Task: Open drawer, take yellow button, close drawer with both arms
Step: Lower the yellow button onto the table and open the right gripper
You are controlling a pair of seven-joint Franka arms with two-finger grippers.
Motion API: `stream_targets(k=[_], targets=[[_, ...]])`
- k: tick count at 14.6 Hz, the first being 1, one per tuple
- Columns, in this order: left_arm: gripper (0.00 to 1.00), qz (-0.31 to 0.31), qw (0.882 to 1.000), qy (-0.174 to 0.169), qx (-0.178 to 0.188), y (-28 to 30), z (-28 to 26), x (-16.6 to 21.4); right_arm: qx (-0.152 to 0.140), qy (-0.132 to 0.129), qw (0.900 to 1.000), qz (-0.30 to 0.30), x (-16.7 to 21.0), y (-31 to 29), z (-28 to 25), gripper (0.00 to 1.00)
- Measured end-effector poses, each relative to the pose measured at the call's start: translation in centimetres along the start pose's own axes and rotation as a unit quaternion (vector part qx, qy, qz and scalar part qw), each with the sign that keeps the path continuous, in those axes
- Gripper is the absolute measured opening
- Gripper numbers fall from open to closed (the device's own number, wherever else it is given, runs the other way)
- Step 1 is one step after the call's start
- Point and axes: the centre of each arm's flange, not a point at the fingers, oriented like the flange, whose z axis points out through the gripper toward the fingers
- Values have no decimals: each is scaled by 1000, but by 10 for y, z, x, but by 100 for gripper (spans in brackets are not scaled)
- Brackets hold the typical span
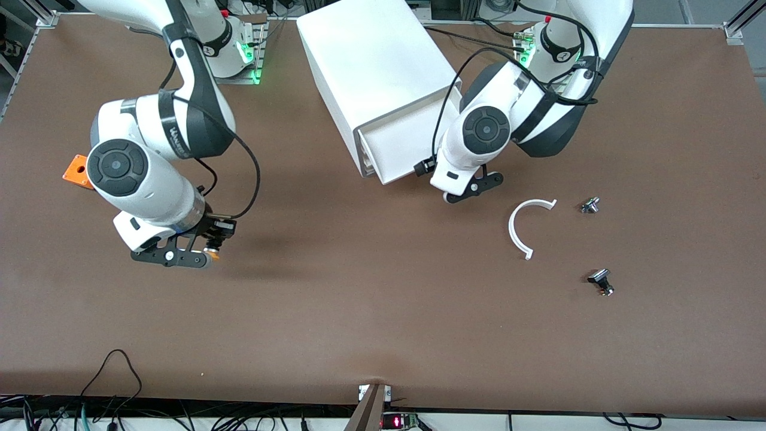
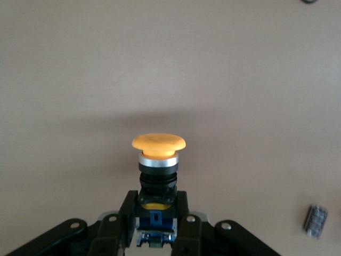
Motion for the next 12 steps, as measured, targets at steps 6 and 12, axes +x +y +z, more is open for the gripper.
stream_targets(k=[6,12], targets=[[100,15,1000,-7,15,8,11,-29,20,41,999,-18,-30,69,118,33],[100,39,998,-21,47,19,23,-82,80,26,996,-15,-47,134,183,33]])
